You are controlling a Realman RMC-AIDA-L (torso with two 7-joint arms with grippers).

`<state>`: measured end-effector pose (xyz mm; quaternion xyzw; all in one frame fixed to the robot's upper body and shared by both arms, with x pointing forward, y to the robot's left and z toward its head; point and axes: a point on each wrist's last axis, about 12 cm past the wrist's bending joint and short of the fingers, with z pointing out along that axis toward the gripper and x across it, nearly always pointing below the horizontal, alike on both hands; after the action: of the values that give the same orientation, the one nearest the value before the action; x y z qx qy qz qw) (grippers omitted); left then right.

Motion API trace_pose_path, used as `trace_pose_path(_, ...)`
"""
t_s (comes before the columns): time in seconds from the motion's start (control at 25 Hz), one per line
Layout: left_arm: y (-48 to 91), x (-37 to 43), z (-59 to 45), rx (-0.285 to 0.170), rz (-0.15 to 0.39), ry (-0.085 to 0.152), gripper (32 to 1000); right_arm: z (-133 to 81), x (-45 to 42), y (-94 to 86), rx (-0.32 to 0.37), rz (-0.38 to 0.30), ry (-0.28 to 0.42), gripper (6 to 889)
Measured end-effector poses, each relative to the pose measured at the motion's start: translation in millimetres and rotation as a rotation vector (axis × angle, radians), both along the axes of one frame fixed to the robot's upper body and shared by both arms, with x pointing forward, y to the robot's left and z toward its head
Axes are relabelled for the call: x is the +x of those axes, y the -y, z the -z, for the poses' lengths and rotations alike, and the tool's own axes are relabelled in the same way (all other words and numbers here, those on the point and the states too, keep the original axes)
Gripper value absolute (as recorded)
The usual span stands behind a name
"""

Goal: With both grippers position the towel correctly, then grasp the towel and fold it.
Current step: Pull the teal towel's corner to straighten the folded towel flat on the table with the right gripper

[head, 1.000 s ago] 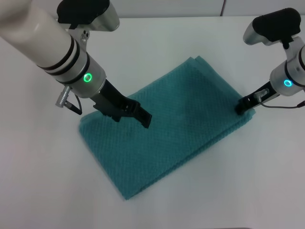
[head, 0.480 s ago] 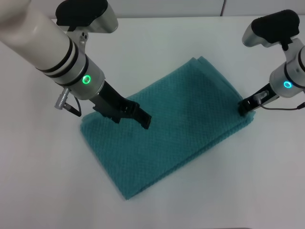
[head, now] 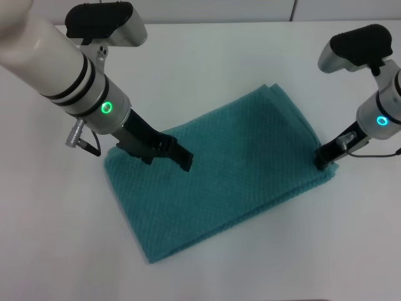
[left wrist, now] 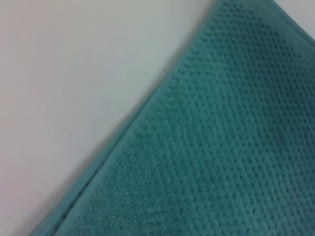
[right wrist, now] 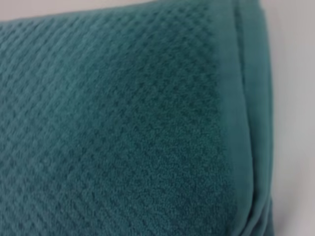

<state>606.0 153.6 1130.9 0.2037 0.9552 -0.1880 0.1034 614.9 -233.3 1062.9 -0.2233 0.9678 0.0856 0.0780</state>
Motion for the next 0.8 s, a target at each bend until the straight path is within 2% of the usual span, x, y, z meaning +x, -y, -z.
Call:
trace_pose_path(0.12,-0.9,0.3,-0.3,0.000,-0.002,0.001,890,1,-4.1,-0.3,0.013,-0.009,-0.020,85)
trace_pose_path(0.32,-1.7,0.1,-0.2,0.000,-0.003,0.000,889,-1,-9.0,-6.9,0.085,-0.037,-0.047,87)
trace_pose_path(0.8,-2.6,0.0,0.0,0.001,-0.004,-0.001,888,-2,-20.0,-13.5,0.122,-0.107,-0.118,91)
